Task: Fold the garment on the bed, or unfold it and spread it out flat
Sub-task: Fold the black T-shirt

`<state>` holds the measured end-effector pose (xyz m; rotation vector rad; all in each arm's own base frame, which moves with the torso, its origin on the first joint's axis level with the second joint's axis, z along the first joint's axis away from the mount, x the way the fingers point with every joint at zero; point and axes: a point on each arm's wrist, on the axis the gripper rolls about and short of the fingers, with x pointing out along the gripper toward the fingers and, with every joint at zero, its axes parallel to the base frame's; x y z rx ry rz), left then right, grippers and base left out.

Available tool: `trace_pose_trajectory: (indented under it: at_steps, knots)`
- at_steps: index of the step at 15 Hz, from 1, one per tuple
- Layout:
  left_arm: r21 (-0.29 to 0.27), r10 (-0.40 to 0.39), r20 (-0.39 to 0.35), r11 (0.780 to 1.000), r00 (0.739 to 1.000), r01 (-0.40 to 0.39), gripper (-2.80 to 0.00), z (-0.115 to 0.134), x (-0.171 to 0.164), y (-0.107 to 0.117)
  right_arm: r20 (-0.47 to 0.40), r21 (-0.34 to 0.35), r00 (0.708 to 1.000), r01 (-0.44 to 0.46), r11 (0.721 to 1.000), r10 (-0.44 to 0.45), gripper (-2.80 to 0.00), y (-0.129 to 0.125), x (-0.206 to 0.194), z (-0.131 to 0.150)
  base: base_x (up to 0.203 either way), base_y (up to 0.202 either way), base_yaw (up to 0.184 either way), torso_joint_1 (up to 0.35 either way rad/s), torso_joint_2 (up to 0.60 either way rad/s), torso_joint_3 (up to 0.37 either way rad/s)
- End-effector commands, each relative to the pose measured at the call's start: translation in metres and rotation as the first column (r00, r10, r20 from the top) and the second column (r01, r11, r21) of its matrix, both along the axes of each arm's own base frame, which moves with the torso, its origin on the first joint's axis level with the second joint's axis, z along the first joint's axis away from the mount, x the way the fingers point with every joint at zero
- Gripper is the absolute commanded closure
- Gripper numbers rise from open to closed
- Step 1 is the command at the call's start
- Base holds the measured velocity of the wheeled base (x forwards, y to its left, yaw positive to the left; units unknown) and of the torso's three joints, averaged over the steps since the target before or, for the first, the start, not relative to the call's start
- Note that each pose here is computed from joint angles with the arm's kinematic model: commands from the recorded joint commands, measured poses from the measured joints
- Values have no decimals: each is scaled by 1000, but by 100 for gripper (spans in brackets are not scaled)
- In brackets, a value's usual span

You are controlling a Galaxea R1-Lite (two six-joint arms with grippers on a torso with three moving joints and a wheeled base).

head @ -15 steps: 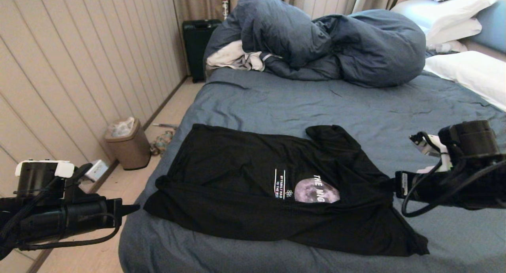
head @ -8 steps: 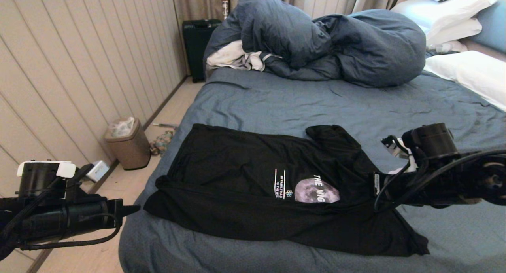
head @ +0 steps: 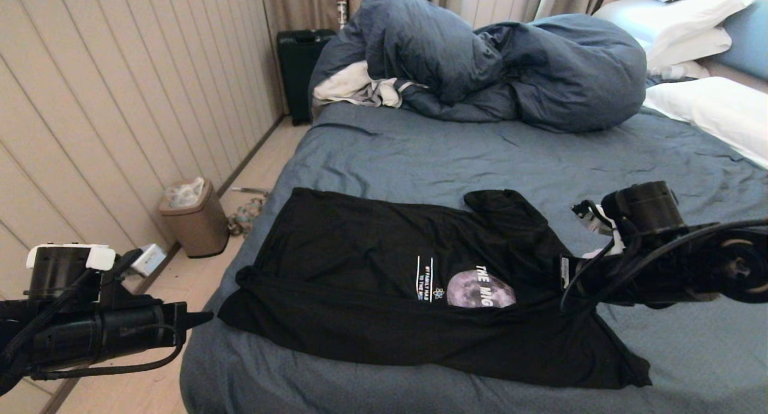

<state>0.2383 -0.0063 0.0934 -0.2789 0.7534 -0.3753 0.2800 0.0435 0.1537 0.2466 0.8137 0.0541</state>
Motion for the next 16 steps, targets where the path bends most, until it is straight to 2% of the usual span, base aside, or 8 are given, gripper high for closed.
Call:
trace_pose_trajectory:
  at_steps: [1, 3, 5, 6, 9, 15, 16]
  knots:
    - [-3, -1, 1, 1000, 1000, 1, 0, 0, 0, 0, 35, 9, 999, -14, 1000, 14, 0, 5, 5, 9, 0, 0, 0, 0, 0, 0]
    - [-3, -2, 1, 1000, 1000, 2, 0, 0, 1, 0, 89, 32, 995, -39, 999, 36, 0, 19, 16, 24, 0, 0, 0, 0, 0, 0]
    - [-4, -3, 0, 1000, 1000, 3, 0, 0, 0, 0, 113, 44, 990, -92, 995, 86, 0, 47, 26, 29, 0, 0, 0, 0, 0, 0]
    - [-5, -5, -2, 1000, 1000, 5, 0, -1, 0, 0, 120, 29, 988, -98, 995, 94, 0, 62, 32, 28, 0, 0, 0, 0, 0, 0]
    - [-11, -16, -3, 1000, 1000, 16, 0, -1, 0, -1, 131, -37, 990, -43, 998, 47, 0, 90, 57, 16, 0, 0, 0, 0, 0, 0]
    - [-11, -21, -4, 1000, 1000, 21, 0, -1, -1, -2, 157, -44, 987, -17, 999, 24, 0, 94, 74, 18, 0, 0, 0, 0, 0, 0]
    - [-11, -21, -4, 1000, 1000, 21, 0, -1, -1, -2, 161, -43, 987, -20, 999, 26, -280, 95, 73, 19, 0, 0, 0, 0, 0, 0]
